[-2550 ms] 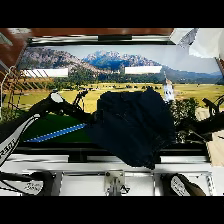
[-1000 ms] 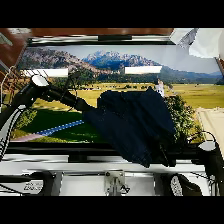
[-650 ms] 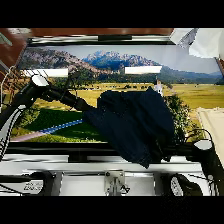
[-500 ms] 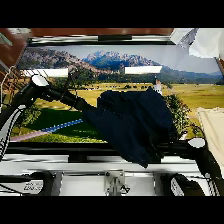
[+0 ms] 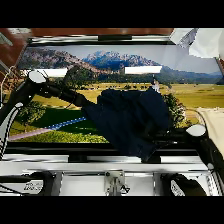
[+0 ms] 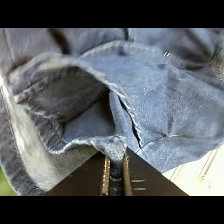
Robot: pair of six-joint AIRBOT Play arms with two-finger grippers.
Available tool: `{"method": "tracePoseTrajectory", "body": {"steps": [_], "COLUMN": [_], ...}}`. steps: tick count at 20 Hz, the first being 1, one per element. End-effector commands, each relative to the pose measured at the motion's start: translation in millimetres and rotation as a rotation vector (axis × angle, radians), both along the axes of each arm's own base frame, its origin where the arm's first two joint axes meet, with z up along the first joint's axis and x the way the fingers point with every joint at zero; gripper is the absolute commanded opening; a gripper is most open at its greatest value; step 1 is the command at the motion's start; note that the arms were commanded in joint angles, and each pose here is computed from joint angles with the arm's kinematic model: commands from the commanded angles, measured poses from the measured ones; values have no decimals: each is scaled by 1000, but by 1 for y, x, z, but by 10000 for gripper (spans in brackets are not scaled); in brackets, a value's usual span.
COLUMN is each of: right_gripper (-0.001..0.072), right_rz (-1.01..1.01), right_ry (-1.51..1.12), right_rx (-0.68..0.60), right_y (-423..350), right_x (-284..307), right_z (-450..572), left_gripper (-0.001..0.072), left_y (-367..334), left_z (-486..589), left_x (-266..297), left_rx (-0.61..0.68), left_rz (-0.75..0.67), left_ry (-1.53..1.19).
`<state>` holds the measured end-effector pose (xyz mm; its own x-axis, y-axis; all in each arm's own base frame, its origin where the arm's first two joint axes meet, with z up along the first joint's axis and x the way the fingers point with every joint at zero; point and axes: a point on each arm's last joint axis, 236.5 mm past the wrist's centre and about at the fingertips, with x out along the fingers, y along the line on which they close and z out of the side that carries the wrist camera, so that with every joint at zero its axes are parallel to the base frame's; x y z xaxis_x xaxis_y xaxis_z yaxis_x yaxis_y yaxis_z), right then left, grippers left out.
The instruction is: Fold the shirts.
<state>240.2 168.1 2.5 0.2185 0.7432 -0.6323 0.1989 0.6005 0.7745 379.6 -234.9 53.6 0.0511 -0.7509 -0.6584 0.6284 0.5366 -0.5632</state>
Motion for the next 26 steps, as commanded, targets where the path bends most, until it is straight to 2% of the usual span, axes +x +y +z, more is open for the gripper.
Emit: {"method": "tracePoseTrajectory", "body": {"steps": [1,4,6,9,11,13,16,18,20,22,24,26], "right_gripper": [139,139,139,139,139,139,140,140,140,140,140,141], "right_rz": [-3,-8,17,29,6,11,166,313,428,530,608,642], "right_ry": [-194,-420,-592,-920,-1077,-1112,-914,-677,-463,-329,-194,-68], "right_rx": [-143,-150,-137,-38,42,104,21,-140,-370,-518,-566,-555], "right_y": [-34,-49,-45,-25,-19,-16,-5,-3,-14,-17,-17,-20], "right_x": [68,143,178,201,193,179,162,150,138,124,101,77], "right_z": [60,164,242,375,438,456,384,295,208,142,91,58], "left_gripper": [93,94,94,94,94,94,94,93,92,93,92,92], "left_y": [-3,-1,5,18,43,59,60,55,52,41,23,17], "left_z": [60,161,253,389,450,474,432,352,262,182,111,55], "left_x": [37,87,109,98,80,57,40,41,35,19,-5,-37], "left_rx": [-31,-100,-205,-403,-455,-404,-281,-118,44,113,145,203], "left_rz": [41,170,286,404,501,511,427,341,264,197,139,80], "left_ry": [-178,-449,-658,-947,-1126,-1253,-1142,-899,-660,-450,-292,-176]}}
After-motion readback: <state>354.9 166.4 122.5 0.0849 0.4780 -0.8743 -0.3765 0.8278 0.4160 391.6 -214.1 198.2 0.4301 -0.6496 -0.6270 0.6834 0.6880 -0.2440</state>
